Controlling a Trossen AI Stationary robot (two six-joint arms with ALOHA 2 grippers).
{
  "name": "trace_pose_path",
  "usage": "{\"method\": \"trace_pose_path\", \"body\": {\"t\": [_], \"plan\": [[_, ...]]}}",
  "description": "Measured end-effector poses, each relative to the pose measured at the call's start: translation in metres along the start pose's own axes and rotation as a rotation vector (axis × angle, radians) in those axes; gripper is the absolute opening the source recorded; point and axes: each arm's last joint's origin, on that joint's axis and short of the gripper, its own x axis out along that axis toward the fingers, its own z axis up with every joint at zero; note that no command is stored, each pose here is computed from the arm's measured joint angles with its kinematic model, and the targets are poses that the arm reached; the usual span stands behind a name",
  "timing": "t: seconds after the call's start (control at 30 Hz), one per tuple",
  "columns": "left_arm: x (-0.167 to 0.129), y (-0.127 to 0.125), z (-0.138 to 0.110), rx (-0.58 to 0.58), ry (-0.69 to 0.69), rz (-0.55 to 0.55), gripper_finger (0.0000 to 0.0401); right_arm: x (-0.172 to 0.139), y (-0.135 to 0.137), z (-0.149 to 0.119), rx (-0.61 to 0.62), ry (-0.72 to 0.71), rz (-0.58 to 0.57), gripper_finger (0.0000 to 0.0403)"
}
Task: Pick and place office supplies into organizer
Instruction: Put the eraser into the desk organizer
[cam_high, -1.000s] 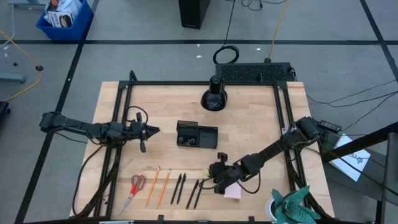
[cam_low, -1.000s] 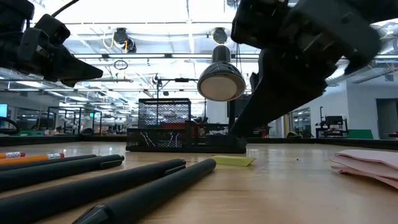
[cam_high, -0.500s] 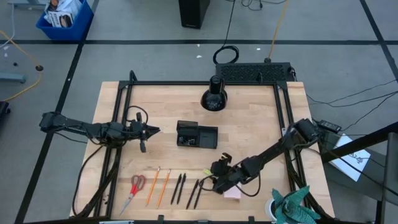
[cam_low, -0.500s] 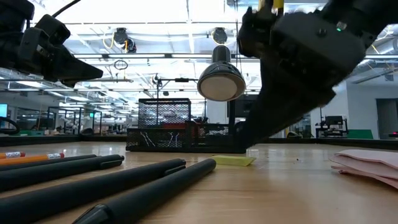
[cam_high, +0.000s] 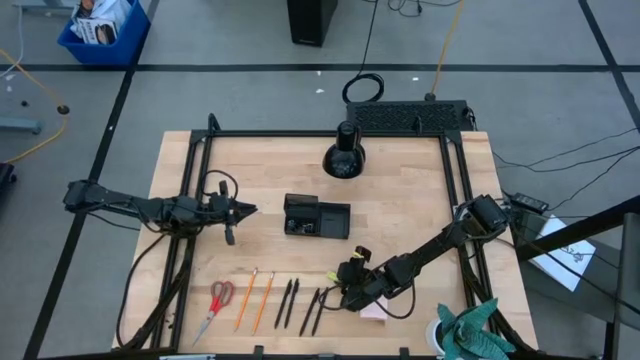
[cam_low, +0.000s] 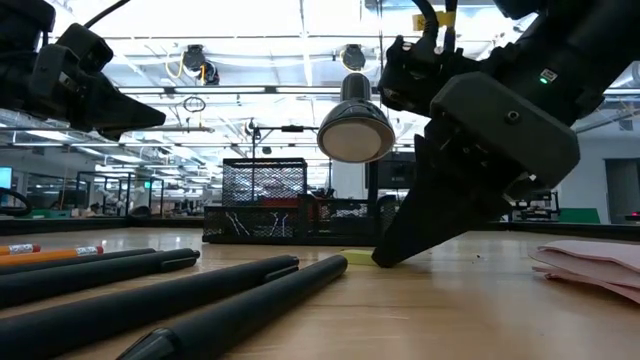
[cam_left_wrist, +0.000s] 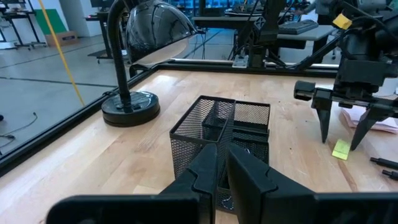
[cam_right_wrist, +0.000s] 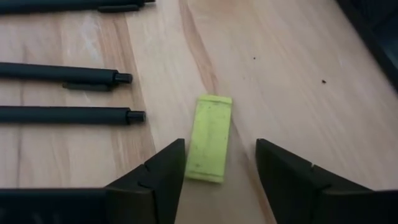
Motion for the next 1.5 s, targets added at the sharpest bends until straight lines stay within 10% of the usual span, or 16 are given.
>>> {"method": "trace_pose_path", "body": {"t": [0.53,1.5], "plan": [[0.0,0.0,0.0,0.001,0.0,0.0,0.0042,0.002,-0.007,-0.01,-0.295,0.15,0.035,0.0078],[0.0,0.0,0.0,0.002,-0.001,0.0,0.0042,-0.028,-0.012,0.028,-0.273,-0.141,0.116,0.0076]]}}
